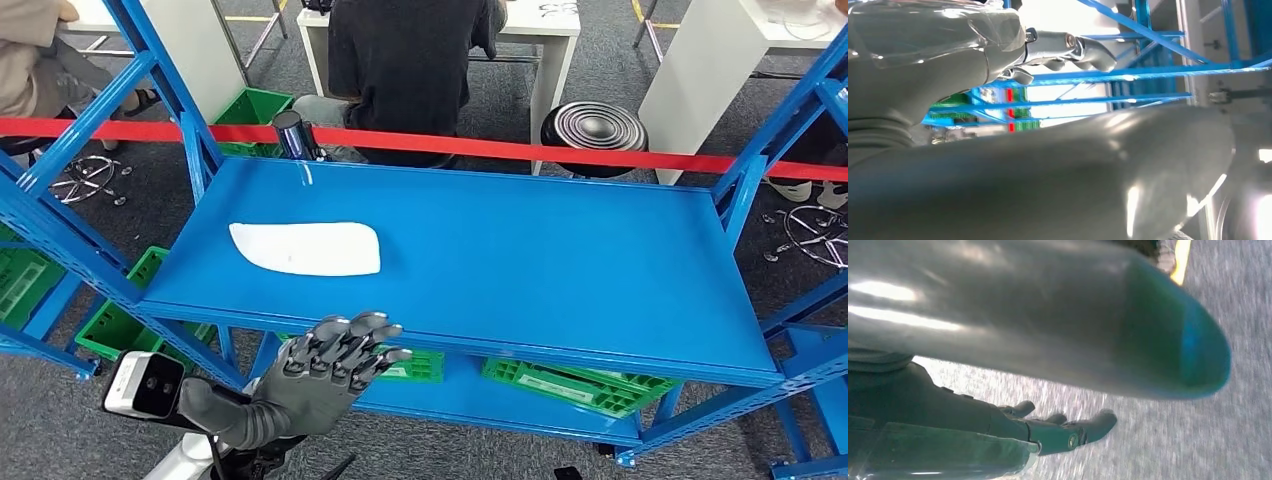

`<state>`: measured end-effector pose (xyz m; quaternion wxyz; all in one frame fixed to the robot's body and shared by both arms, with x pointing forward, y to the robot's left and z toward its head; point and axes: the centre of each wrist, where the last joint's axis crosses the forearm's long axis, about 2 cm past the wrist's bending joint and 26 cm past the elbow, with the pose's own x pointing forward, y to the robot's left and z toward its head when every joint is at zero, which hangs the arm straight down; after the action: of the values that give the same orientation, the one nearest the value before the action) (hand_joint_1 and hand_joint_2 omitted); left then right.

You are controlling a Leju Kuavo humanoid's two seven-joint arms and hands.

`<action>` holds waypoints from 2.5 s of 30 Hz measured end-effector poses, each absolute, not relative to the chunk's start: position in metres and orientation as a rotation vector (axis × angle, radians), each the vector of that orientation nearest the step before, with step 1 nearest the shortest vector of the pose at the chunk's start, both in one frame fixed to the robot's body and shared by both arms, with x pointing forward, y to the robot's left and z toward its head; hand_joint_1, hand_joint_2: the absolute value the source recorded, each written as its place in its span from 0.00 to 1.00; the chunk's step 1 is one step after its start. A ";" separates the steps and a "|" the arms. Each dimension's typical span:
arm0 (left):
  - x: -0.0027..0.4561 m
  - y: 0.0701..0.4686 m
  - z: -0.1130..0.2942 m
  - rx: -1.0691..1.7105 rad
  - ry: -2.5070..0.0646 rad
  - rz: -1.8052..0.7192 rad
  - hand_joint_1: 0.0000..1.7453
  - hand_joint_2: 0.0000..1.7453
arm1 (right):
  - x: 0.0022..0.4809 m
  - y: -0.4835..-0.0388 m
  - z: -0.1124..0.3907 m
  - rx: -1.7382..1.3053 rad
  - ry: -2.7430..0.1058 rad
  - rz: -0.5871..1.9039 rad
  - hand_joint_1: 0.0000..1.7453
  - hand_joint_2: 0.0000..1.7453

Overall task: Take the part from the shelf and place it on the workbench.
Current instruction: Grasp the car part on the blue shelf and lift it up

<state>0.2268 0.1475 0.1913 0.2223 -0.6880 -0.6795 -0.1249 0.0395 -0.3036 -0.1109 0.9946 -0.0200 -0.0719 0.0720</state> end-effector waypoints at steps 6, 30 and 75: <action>0.226 0.147 0.189 -1.831 -1.881 -0.359 0.00 1.00 | 0.036 -0.305 -0.111 -0.037 -0.137 0.149 0.00 0.00; 0.232 0.183 0.155 0.054 -2.167 -0.843 0.00 1.00 | 0.006 -0.302 -0.113 -0.060 -0.100 0.009 0.00 0.00; 0.299 0.245 0.083 0.983 -1.707 -1.308 0.00 1.00 | 0.030 -0.298 -0.111 -0.041 -0.161 0.100 0.00 0.00</action>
<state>0.2992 0.2447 0.0826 0.3790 0.3847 -0.6682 -0.5118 0.0300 -0.2979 -0.1111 0.9953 -0.0205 -0.0806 0.0499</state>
